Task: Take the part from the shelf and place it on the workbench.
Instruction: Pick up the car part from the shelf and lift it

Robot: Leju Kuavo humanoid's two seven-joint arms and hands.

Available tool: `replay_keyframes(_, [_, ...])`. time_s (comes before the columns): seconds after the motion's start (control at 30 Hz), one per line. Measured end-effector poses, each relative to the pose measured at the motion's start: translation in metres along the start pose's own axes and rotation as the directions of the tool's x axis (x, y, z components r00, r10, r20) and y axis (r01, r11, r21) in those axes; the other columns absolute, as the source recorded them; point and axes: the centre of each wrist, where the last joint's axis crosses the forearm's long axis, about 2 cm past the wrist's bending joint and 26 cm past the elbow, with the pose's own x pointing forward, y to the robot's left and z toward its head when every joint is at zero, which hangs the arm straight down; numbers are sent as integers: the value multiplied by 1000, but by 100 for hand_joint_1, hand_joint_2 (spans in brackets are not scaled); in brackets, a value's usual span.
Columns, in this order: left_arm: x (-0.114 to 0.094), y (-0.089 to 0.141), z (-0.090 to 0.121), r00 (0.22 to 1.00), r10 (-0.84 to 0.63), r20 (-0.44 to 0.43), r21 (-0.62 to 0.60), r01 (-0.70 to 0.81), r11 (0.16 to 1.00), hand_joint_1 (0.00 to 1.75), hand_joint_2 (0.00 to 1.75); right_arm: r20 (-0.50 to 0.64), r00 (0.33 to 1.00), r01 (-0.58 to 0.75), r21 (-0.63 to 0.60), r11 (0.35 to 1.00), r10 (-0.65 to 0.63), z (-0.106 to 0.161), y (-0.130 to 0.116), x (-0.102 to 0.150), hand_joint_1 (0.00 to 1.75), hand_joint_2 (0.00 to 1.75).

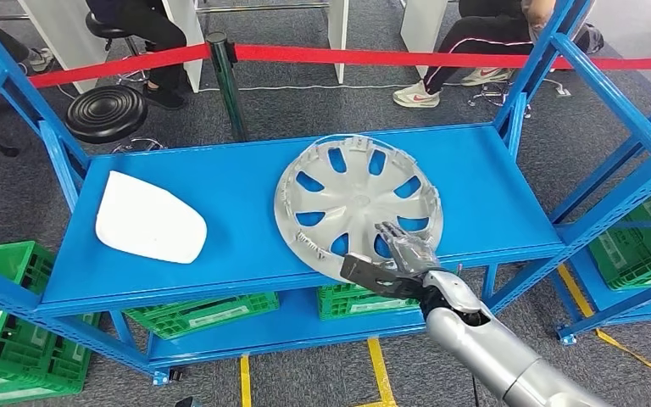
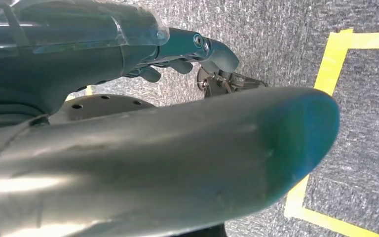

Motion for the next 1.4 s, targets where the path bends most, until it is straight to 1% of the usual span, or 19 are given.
replay_keyframes(0.13, [0,2,0,1000,23,12,9,-23,1000,0,0,-51,990,130,-15,991,-130,15,-8,-20,175,175])
replay_keyframes(0.27, [0,2,0,999,39,17,17,-39,999,0,0,-56,975,211,-61,976,-214,35,-10,-37,175,175])
replay_keyframes(0.4, [-1,2,0,999,40,17,17,-41,999,0,0,-46,972,227,-79,971,-231,47,-14,-44,175,175])
replay_keyframes(0.6, [-1,2,0,999,40,17,17,-41,999,0,0,-33,968,245,-90,965,-249,59,-17,-48,175,175])
replay_keyframes(1.1, [-1,1,0,999,47,19,18,-48,999,0,0,-26,961,271,-104,957,-275,71,-17,-52,175,175])
replay_keyframes(1.17, [-1,1,0,998,62,21,26,-63,998,0,0,-21,943,325,-133,936,-331,76,-13,-55,175,175])
replay_keyframes(1.33, [-3,-2,1,995,102,22,54,-103,993,0,0,19,864,496,-216,841,-504,104,-3,-62,175,175])
replay_keyframes(1.4, [-4,-4,2,992,123,24,65,-124,990,0,87,37,827,551,-261,793,-562,120,1,-65,175,175])
